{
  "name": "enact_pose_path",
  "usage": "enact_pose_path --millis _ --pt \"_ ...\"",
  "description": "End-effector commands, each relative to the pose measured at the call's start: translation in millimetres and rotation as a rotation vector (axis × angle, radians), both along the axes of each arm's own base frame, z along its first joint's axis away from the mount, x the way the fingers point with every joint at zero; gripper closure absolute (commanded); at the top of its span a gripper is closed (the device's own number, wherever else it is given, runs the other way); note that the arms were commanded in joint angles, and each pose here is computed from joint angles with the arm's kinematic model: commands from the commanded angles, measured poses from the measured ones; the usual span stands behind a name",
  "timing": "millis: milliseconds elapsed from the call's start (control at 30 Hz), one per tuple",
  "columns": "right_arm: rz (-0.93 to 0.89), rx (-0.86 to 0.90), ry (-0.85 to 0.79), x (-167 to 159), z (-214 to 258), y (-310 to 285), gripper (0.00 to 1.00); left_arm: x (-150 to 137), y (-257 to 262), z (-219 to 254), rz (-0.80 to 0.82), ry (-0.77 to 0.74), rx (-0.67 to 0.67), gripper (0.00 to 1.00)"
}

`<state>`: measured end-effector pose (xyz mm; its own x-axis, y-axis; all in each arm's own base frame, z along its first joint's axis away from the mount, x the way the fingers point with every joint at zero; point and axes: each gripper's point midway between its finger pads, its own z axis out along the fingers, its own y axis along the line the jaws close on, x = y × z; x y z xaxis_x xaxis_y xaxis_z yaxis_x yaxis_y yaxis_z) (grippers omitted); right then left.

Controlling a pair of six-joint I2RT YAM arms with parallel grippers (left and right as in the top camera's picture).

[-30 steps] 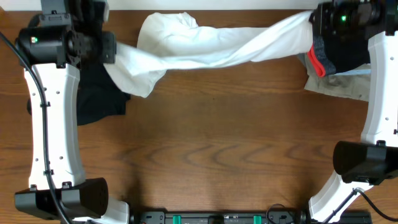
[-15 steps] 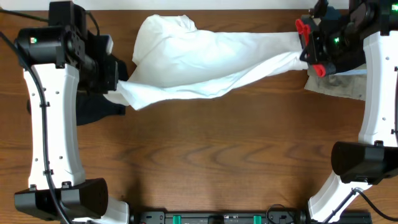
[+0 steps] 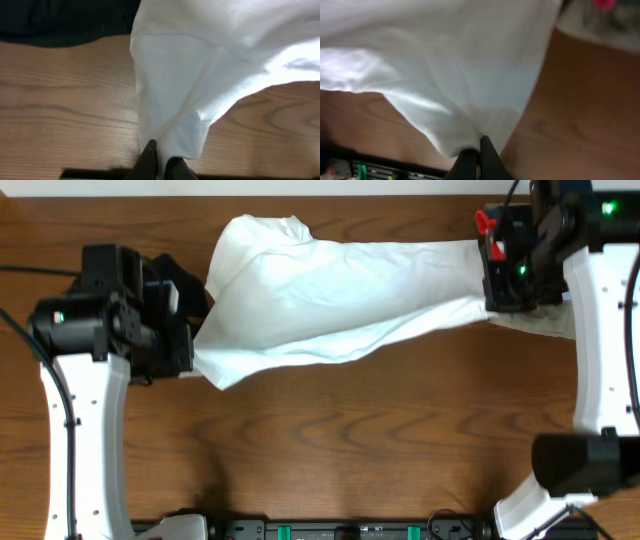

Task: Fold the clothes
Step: 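Lower the T-shirt flat onto the table center with both grippers, then open both grippers and release the T-shirt's bottom corners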

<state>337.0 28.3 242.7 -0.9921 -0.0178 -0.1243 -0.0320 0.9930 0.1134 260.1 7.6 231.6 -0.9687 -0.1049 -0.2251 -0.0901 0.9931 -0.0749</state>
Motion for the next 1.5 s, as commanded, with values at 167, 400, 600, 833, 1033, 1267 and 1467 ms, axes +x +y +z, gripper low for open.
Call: enact_pose_path --millis 167,400,600,833,1033,1267,1467 --pt "-0.246 -0.097 -0.079 -50 -7 -24 0.99 -24 1 -46 0.069 0.133 -0.016 0.94" --pt "-0.331 -0.106 0.034 -86 -65 -34 0.99 -43 -1 -83 0.128 0.221 -0.028 0.94" --pt "-0.367 -0.085 0.081 -92 -99 -36 0.99 -50 -5 -94 0.143 0.225 -0.034 0.94" --pt "-0.425 -0.071 0.132 -103 -116 -44 0.99 -53 -17 -121 0.115 0.225 -0.029 0.94" --pt "-0.459 -0.052 0.129 -103 -134 -50 0.99 -28 -15 -132 0.129 0.123 -0.019 0.94" --pt "-0.458 -0.026 0.007 -73 -136 -54 0.99 17 -11 -123 0.131 -0.067 -0.012 0.94" --pt "-0.434 -0.006 -0.096 -47 -133 -55 0.99 43 -11 -115 0.129 -0.17 -0.018 0.94"
